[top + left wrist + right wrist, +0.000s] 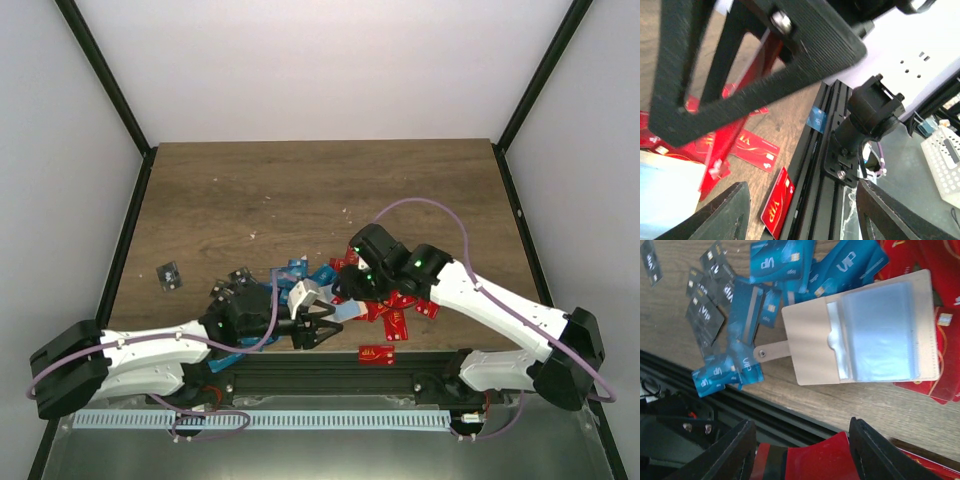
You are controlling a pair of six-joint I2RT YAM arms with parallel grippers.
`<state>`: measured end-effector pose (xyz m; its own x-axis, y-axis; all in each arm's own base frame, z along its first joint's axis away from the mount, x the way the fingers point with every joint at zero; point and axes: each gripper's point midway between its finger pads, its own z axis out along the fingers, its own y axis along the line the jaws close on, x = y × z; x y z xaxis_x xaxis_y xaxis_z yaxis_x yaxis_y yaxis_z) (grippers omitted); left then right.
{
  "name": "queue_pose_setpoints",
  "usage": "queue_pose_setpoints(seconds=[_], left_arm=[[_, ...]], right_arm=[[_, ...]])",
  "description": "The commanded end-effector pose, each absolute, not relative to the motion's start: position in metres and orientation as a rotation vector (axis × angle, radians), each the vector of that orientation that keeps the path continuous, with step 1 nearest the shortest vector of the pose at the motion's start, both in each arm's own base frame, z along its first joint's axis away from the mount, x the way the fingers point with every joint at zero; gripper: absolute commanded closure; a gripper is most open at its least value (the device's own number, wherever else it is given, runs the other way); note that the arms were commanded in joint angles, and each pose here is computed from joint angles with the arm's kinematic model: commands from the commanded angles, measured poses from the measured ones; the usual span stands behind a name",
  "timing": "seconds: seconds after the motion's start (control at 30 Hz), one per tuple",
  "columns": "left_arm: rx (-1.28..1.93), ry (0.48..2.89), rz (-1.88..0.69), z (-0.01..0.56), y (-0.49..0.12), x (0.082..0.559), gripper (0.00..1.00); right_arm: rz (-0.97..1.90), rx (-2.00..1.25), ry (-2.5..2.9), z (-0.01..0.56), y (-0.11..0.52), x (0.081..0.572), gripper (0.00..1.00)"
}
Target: Put the credit cards into the card holder
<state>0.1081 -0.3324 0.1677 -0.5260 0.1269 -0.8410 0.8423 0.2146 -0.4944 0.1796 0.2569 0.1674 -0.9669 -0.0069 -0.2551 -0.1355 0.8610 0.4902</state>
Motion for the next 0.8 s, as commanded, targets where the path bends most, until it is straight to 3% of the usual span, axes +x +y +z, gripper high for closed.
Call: queue_pose_setpoints(seconds=[0.0, 0.77], left_arm=[[0.827, 1.718, -1.305, 0.186, -0.331, 0.124, 0.4], [0.737, 1.78, -1.097, 0.174, -0.316, 0.151, 0.42]], right_arm=[[0.897, -0.219, 2.763, 0.187, 0.274, 0.176, 0.49], [0.959, -0.315, 2.762, 0.197, 0.274, 0.162, 0.48]])
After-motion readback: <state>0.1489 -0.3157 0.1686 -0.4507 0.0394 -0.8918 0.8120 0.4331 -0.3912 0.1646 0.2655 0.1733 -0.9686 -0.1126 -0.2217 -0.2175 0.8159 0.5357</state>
